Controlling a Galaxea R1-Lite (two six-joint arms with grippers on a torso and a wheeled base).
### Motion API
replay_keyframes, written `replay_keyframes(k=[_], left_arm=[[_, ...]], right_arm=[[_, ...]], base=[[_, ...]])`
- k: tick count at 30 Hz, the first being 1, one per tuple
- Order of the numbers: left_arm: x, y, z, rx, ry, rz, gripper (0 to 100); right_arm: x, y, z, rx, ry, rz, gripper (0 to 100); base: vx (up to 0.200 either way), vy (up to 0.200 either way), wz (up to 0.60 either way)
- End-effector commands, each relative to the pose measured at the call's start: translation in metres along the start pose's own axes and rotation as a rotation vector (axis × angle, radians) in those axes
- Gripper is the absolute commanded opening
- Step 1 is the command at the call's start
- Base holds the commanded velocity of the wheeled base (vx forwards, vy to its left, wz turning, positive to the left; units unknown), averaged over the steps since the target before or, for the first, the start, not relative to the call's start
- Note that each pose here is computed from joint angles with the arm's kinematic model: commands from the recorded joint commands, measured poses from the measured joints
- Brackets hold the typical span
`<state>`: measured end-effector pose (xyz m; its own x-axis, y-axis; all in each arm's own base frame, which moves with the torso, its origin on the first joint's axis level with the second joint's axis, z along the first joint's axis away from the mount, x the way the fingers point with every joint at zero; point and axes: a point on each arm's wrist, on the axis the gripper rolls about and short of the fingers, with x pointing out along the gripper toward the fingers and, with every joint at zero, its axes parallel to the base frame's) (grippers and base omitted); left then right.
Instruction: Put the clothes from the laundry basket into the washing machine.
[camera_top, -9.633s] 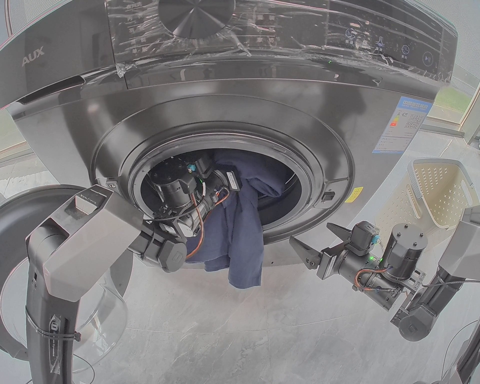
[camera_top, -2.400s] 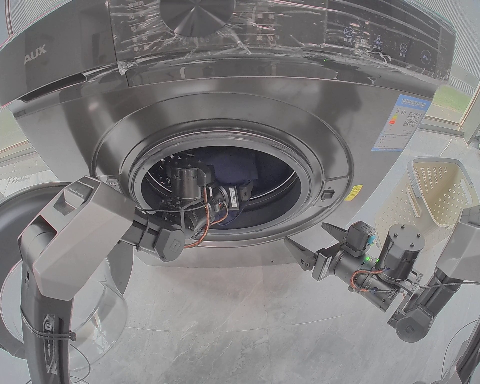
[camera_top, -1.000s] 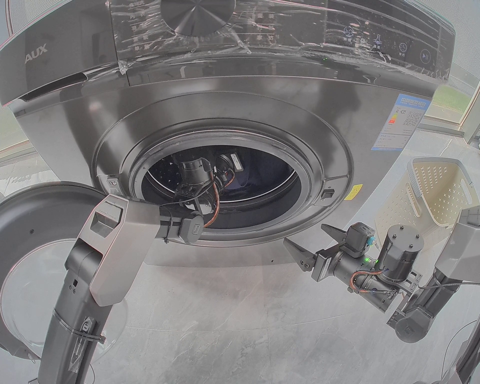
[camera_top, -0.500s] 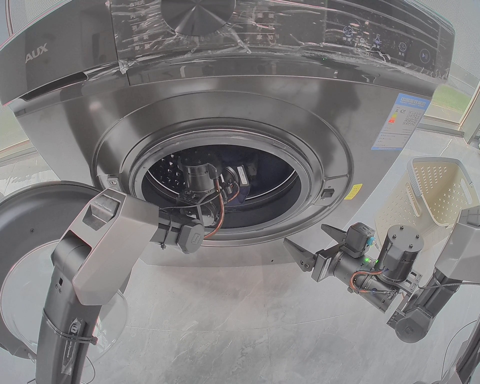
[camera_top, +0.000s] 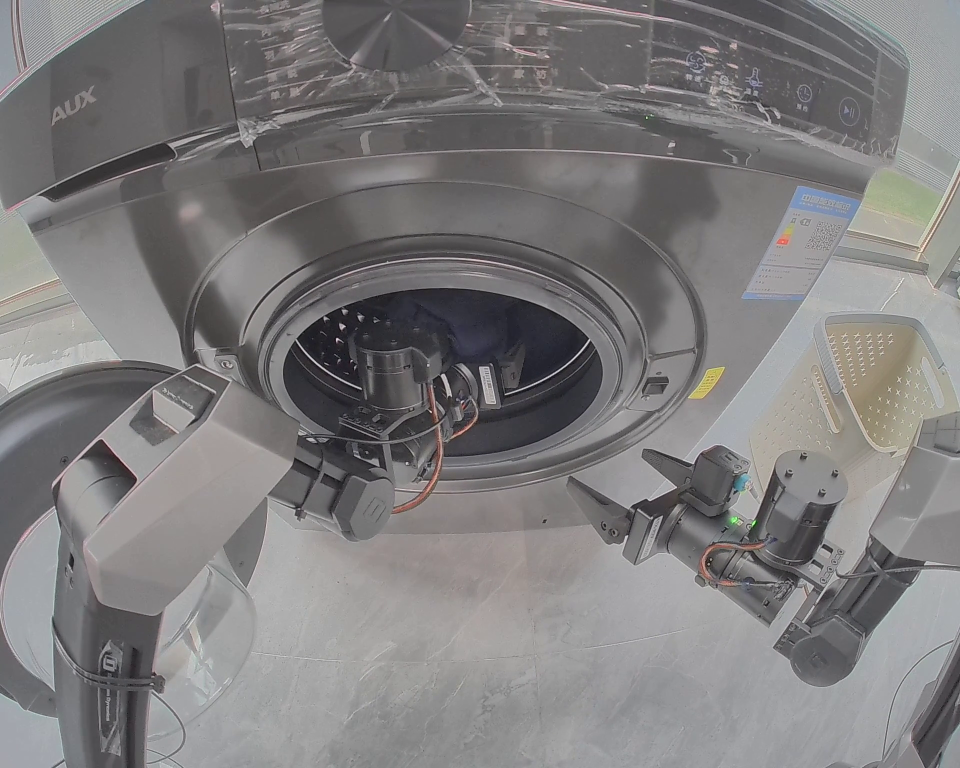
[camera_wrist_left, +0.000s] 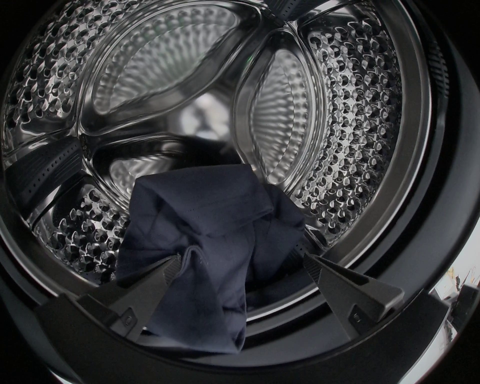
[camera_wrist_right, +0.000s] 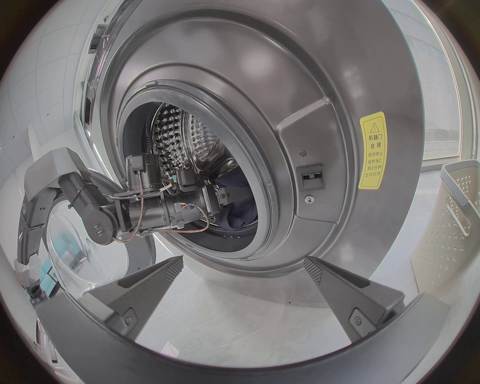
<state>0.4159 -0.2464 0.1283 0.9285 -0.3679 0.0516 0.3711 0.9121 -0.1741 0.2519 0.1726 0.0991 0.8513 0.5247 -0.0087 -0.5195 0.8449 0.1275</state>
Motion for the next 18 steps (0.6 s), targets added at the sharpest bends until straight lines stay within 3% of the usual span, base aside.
replay_keyframes(k=[1,7,9,13,18], left_arm=[[-0.014,-0.001,0.003,0.013,0.029,0.000,100],[-0.031,0.000,-0.007,0.035,0.056,-0.013,100],[-0.047,-0.011,-0.010,0.051,0.089,-0.039,100],[-0.081,-0.026,-0.012,0.073,0.082,-0.094,100],[-0.136,-0.028,0.002,0.078,0.057,-0.141,100]], right_arm=[[0.000,0.000,-0.001,0.000,0.002,0.001,100],[-0.001,0.001,0.000,0.000,0.003,0.004,100],[-0.002,0.001,0.000,0.000,0.004,0.002,100],[-0.006,-0.001,0.006,0.001,-0.012,-0.005,100],[-0.033,0.002,0.024,-0.008,-0.048,0.009,100]], base=[[0.000,0.000,0.00],[0.000,0.000,0.00],[0.000,0.000,0.00],[0.000,0.000,0.00],[0.000,0.000,0.00]])
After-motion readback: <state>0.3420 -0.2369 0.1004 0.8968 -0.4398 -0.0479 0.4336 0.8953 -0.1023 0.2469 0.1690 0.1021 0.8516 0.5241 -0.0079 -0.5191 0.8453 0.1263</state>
